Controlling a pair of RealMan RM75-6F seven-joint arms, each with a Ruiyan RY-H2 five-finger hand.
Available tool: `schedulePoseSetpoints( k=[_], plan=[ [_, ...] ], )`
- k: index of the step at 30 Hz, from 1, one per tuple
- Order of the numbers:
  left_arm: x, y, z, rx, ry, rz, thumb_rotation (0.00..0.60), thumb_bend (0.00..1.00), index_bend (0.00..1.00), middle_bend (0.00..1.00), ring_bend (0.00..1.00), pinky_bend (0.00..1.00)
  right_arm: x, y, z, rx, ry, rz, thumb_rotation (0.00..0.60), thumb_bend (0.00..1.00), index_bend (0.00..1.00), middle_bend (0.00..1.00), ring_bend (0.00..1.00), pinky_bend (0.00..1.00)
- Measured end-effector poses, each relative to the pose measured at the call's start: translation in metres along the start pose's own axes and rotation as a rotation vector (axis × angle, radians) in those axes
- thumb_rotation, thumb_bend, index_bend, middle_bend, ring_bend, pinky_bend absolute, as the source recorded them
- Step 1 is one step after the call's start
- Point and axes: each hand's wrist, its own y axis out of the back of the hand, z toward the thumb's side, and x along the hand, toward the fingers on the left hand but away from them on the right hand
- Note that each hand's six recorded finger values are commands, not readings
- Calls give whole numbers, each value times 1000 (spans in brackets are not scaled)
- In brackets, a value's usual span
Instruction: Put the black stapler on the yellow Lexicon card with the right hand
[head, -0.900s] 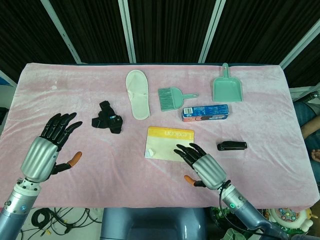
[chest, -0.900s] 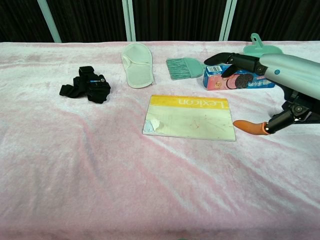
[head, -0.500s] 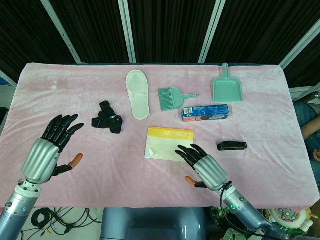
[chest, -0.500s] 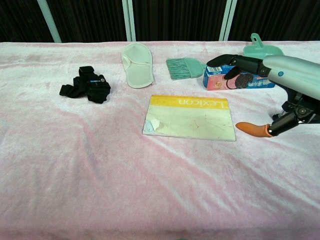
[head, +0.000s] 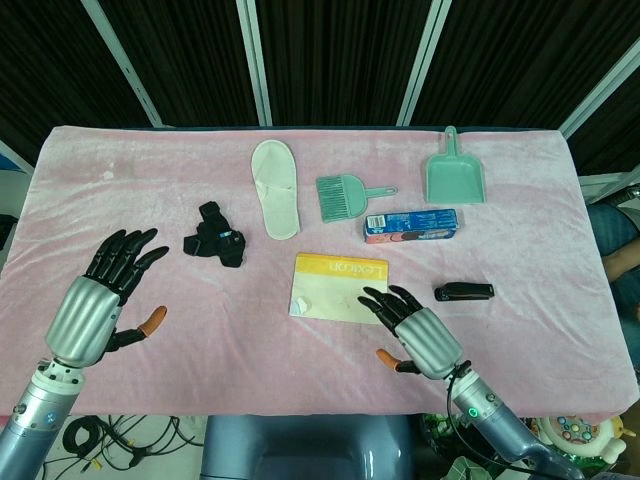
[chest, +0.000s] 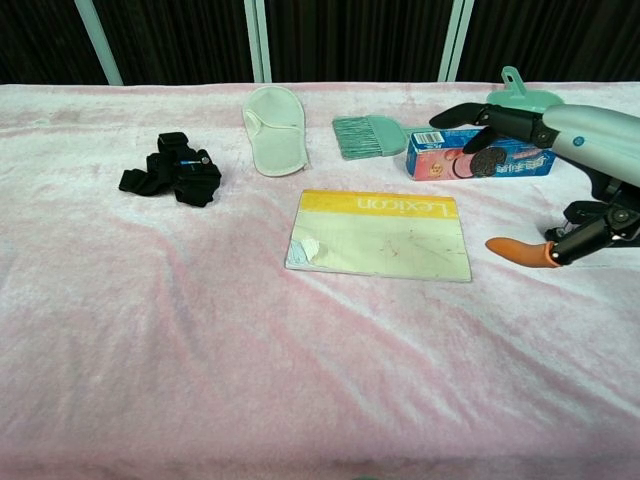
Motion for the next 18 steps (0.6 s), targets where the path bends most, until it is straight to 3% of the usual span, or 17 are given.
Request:
schedulePoseSetpoints(
  k=[12, 18],
  plan=[
    [-2, 0, -4, 23, 13, -12, 600, 325, 140, 26, 0, 30, 7, 10, -20, 24, -75, -26, 600, 257, 95, 53, 150, 86],
    [-8, 9, -10, 28, 49, 8, 600, 325, 141, 26, 0, 30, 15, 20, -52, 43, -188, -33, 600, 235, 119, 84, 153, 86]
  ],
)
